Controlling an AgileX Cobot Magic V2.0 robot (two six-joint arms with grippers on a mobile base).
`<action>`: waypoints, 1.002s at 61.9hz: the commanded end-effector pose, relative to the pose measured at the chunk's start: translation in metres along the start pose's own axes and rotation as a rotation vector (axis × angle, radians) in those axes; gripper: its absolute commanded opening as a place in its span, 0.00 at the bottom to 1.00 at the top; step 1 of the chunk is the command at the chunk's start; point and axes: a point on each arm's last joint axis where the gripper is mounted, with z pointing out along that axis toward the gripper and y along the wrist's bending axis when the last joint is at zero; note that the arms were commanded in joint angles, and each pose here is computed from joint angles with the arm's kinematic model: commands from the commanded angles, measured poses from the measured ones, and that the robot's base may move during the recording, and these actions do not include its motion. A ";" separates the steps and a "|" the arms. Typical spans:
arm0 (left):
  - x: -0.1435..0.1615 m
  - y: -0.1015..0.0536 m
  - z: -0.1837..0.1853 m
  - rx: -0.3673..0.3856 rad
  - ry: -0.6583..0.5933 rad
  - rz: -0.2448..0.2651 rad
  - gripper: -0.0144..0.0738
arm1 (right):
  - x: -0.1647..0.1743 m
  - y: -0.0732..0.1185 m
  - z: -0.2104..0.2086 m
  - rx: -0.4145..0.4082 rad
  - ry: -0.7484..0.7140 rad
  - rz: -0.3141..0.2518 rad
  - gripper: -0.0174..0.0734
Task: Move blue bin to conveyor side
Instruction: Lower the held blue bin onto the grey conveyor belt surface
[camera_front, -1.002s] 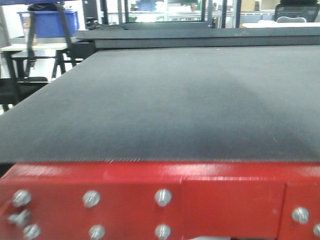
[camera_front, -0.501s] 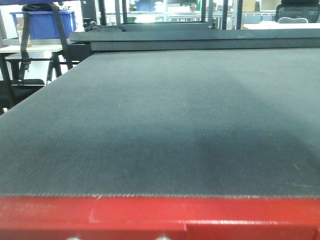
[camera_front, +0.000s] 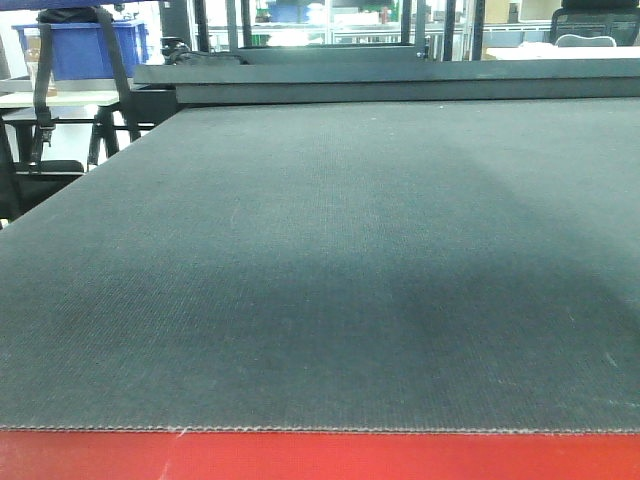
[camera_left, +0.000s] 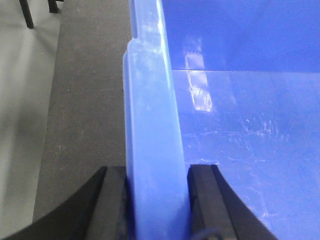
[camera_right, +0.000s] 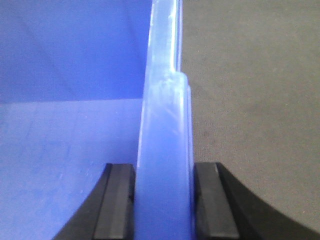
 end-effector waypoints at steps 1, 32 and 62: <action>-0.008 0.001 -0.014 -0.011 -0.118 0.025 0.14 | -0.015 -0.005 -0.017 0.054 -0.187 -0.044 0.11; -0.008 0.001 -0.014 -0.011 -0.118 0.025 0.14 | -0.015 -0.005 -0.017 0.054 -0.187 -0.044 0.11; -0.008 0.001 -0.012 -0.008 -0.113 0.023 0.14 | -0.012 -0.006 -0.015 0.057 -0.153 -0.043 0.11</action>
